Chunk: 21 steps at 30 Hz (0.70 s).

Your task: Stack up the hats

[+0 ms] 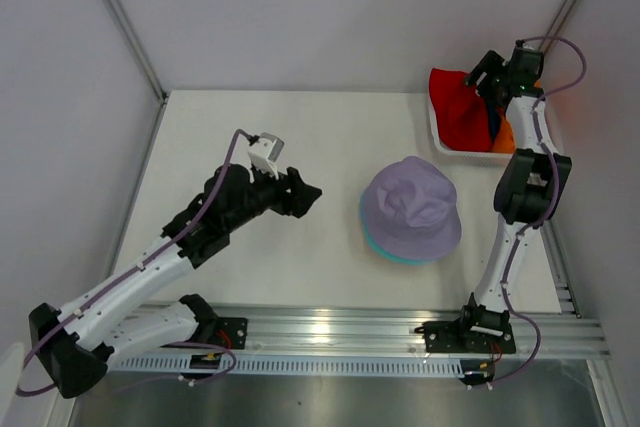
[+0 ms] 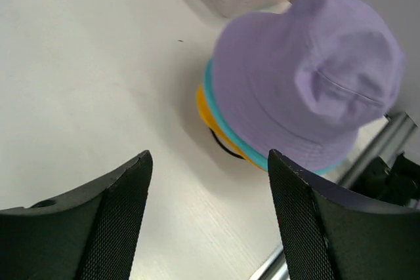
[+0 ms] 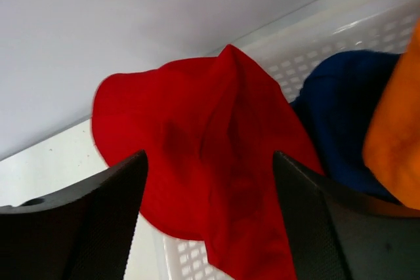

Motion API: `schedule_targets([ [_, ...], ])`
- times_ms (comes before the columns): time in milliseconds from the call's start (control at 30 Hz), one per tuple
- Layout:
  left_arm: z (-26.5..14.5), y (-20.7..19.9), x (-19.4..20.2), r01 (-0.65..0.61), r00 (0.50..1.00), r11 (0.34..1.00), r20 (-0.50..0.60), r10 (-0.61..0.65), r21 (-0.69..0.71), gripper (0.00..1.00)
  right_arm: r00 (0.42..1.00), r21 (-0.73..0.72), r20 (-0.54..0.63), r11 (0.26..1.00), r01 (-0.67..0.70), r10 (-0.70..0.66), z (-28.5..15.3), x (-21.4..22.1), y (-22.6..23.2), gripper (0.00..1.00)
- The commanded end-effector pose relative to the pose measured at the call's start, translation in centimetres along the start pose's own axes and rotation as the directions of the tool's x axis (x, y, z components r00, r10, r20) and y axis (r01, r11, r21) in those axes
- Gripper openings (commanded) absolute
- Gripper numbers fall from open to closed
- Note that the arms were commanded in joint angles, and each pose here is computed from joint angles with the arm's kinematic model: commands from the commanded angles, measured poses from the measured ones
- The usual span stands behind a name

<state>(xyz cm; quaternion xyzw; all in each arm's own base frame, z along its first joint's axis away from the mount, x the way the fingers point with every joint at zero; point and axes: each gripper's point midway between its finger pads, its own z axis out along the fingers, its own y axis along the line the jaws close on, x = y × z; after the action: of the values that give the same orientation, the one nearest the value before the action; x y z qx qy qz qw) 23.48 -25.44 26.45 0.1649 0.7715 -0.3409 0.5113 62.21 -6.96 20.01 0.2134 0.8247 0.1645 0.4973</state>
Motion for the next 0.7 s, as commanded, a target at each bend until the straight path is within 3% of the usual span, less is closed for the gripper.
schedule_targets([
  [0, -0.4, 2.5, -1.1, 0.032, 0.999, 0.994, -0.004, -0.033, -0.100, 0.75, 1.000, -0.034, 0.029, 0.999, 0.013, -0.012, 2.0, -1.0, 1.5, 0.78],
  [67, -0.5, 3.1, -1.8, 0.017, 1.000, 0.992, -0.005, -0.018, -0.122, 0.76, 1.000, -0.034, 0.015, 0.999, 0.002, -0.002, 3.5, -0.1, 1.3, 0.73],
  [167, -0.2, 3.7, -2.2, -0.011, 1.000, 0.989, -0.031, 0.006, -0.146, 0.76, 1.000, -0.045, 0.026, 0.999, 0.009, -0.008, 4.2, -0.4, 1.7, 0.53],
  [200, -0.2, 4.2, -2.9, -0.013, 1.000, 0.984, -0.016, 0.010, -0.176, 0.76, 1.000, -0.036, 0.027, 0.999, 0.002, -0.001, 4.5, -0.4, 1.5, 0.27],
  [267, 0.0, 4.6, -3.1, -0.016, 1.000, 0.982, -0.019, 0.013, -0.187, 0.77, 0.999, -0.038, 0.052, 0.999, 0.004, -0.002, 3.5, -1.7, 2.2, 0.00],
  [467, 0.5, 3.6, -5.6, -0.030, 0.999, 0.989, 0.020, 0.033, -0.144, 0.79, 0.976, -0.047, 0.203, 0.994, 0.095, -0.083, -3.8, -8.6, 6.0, 0.00],
  [533, 1.0, 3.4, -7.3, -0.031, 0.999, 0.989, 0.031, 0.036, -0.148, 0.79, 0.949, -0.101, 0.296, 0.984, 0.147, -0.111, -9.2, -12.5, 9.3, 0.00],
  [667, 1.6, 1.9, -9.6, -0.030, 0.999, 0.995, 0.033, 0.034, -0.098, 0.83, 0.905, -0.227, 0.393, 0.937, 0.265, -0.160, -18.5, -15.9, 15.4, 0.00],
])
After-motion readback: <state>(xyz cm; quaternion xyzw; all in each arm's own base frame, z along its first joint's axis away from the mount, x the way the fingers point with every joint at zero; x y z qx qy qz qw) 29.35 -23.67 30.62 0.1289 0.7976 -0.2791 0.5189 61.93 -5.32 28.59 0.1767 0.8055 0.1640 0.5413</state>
